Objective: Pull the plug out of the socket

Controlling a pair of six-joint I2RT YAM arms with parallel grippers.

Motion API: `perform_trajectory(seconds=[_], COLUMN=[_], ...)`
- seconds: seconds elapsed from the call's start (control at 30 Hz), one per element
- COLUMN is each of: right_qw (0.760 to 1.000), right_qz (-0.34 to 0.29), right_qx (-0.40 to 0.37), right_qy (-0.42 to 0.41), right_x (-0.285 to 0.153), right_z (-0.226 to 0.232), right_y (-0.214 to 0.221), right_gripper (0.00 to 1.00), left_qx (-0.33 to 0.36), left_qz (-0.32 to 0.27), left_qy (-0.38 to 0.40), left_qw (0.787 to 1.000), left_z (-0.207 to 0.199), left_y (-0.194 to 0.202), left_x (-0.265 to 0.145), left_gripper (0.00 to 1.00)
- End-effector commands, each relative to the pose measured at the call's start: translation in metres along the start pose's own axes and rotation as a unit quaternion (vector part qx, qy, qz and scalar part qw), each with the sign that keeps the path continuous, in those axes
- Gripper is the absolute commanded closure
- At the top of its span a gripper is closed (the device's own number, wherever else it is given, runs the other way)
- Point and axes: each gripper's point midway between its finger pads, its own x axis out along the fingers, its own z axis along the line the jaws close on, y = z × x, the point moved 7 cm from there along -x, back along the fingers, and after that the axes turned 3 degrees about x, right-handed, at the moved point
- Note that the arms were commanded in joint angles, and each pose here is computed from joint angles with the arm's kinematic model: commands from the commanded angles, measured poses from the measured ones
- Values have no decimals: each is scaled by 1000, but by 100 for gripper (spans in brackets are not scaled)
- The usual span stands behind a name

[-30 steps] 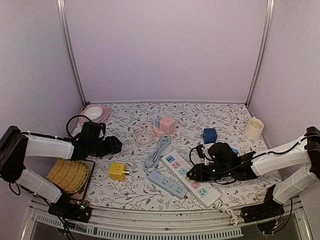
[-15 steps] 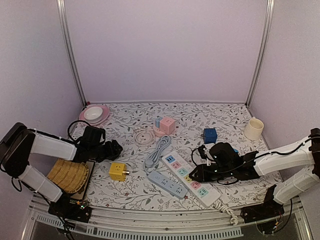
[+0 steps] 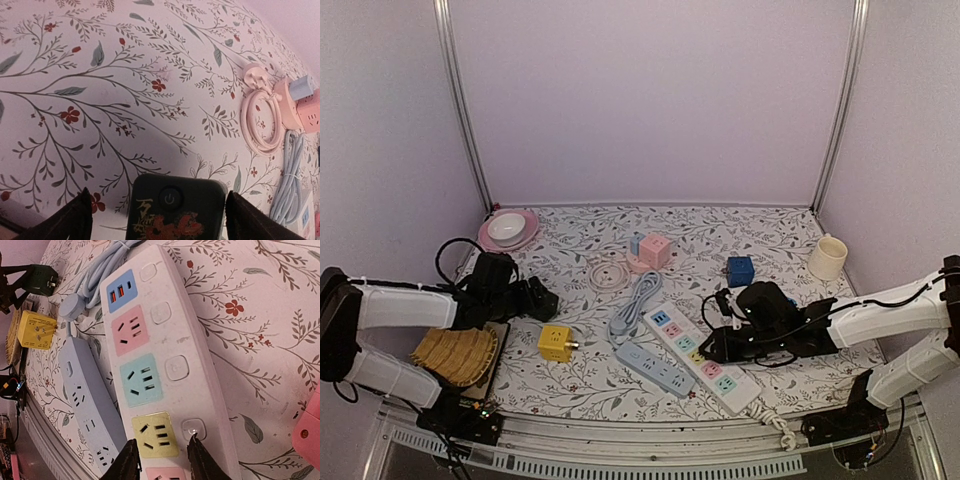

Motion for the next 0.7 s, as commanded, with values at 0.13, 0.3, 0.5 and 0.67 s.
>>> perform_trajectory(seconds=[0.13, 0.3, 0.5, 0.67], right_qw=[999, 998, 996, 993], right_qz=[-23, -42, -63, -80], right_qx=[-26, -45, -69, -82], right_qy=[3, 3, 5, 14], right_x=[-10, -15, -14, -10], right_z=[19, 34, 49, 59], right_y=[-19, -36, -62, -93], right_gripper=[64, 62, 60, 59], left_qx=[-4, -5, -5, 7], left_qz=[-34, -42, -37, -33], left_qy=[-57, -65, -50, -14], left_qw=[998, 997, 998, 999], left_z=[20, 25, 21, 14], left_y=[-4, -4, -5, 0], left_x=[-17, -23, -28, -33], left_gripper=[8, 9, 10, 10])
